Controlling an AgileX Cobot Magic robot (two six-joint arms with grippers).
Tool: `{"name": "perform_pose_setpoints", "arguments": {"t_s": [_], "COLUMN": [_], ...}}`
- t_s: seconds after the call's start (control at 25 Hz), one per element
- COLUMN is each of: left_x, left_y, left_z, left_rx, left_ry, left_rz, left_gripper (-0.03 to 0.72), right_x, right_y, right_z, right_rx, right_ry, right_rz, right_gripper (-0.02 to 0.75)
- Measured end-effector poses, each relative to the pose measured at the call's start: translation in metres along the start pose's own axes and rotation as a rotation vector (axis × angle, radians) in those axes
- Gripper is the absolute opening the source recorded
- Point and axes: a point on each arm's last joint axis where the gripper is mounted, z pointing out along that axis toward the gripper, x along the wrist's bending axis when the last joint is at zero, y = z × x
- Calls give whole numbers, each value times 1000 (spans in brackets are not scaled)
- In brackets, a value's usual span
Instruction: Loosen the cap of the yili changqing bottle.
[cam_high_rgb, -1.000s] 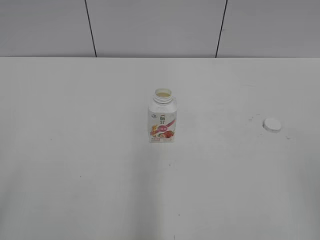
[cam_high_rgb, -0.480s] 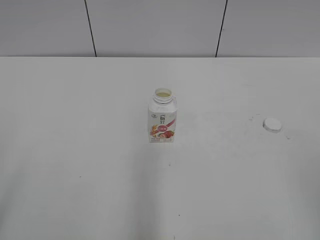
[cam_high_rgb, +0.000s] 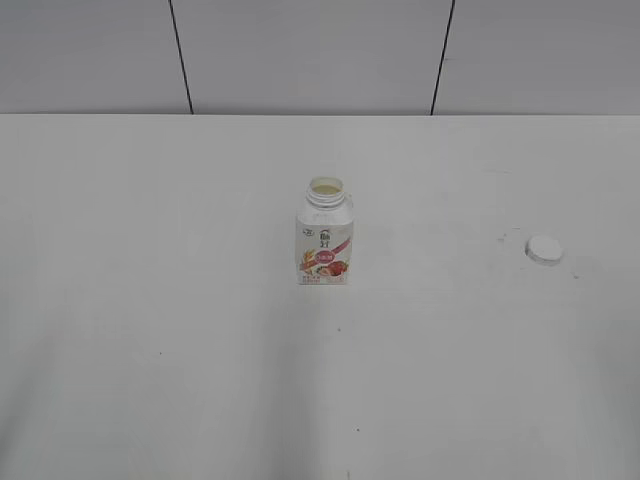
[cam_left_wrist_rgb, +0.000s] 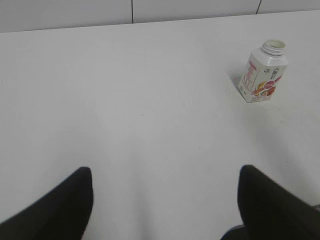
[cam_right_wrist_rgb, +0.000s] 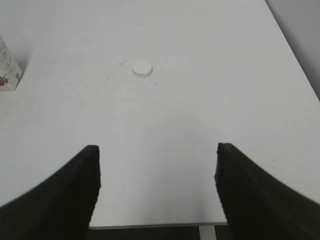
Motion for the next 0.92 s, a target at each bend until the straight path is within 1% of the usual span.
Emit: {"name": "perform_pose_setpoints", "arguments": {"t_s": [0.92], "left_x": [0], "left_y": [0], "left_z": [0], "left_rx": [0], "left_ry": [-4], "left_rz": [0], "left_gripper": [533], "right_x": [0], "right_y": [0], "right_z": [0], "right_rx": [-1], "right_ry": [0], "right_rz": [0], "right_gripper": [566]}}
